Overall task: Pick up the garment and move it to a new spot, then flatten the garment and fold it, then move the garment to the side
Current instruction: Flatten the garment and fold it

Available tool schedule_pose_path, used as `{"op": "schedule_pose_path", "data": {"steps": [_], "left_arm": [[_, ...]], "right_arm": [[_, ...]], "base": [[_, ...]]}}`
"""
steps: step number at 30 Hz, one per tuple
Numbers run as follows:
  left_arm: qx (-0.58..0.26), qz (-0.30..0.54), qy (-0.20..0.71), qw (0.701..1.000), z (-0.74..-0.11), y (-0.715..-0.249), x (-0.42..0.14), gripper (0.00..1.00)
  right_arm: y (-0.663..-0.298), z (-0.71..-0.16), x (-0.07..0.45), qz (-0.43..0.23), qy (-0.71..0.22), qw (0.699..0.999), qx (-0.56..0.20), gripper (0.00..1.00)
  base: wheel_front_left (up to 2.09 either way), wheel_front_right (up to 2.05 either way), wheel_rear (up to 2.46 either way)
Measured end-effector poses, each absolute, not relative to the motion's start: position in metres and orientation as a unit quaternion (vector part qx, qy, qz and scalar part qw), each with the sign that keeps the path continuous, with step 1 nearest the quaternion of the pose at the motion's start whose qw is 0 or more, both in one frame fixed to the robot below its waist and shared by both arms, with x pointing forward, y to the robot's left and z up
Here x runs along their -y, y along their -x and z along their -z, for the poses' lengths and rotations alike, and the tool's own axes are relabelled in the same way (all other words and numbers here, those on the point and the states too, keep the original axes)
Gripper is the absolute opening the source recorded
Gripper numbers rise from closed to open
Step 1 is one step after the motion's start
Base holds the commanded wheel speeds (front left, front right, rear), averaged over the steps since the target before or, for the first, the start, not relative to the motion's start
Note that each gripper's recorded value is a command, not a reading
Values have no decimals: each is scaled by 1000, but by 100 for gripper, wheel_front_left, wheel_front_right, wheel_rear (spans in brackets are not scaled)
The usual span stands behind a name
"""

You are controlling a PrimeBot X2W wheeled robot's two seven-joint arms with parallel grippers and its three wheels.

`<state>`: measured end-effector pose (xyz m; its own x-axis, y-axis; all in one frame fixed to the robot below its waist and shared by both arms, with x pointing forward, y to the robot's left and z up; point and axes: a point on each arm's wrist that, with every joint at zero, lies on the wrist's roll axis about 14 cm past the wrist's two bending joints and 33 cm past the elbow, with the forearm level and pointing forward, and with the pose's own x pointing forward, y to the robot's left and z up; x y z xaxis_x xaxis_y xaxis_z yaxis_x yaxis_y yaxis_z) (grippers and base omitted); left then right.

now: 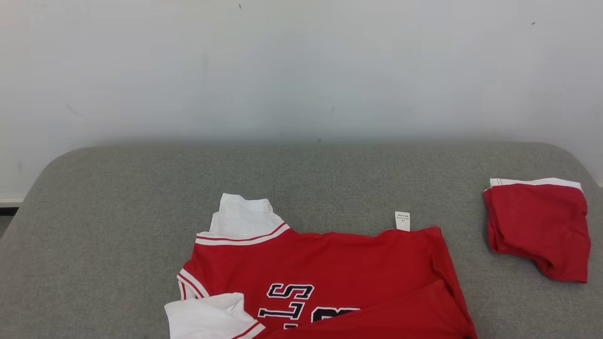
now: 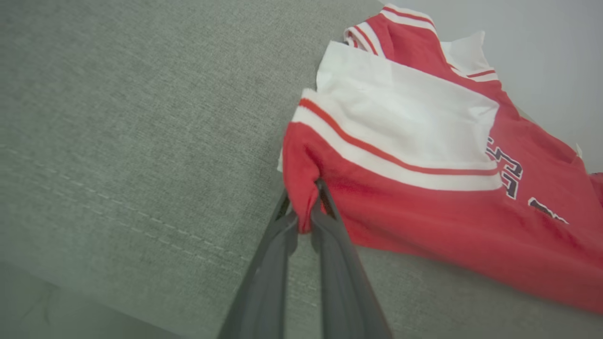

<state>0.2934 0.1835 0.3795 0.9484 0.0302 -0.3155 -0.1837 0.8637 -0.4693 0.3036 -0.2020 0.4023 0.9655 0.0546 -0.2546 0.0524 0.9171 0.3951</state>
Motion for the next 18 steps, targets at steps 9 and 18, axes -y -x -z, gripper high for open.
{"op": "schedule_pose_path", "data": {"steps": [9,18], "left_arm": [[-159,-54,245,955,-376,-293,-183,100],[-106,-68,195,973,-405,-317,-209,100]], "right_arm": [[-299,-393,208,14,-194,970,-143,100],[-327,-418,229,31,-164,981,-101,100]], "base": [[0,0,0],[0,0,0]]}}
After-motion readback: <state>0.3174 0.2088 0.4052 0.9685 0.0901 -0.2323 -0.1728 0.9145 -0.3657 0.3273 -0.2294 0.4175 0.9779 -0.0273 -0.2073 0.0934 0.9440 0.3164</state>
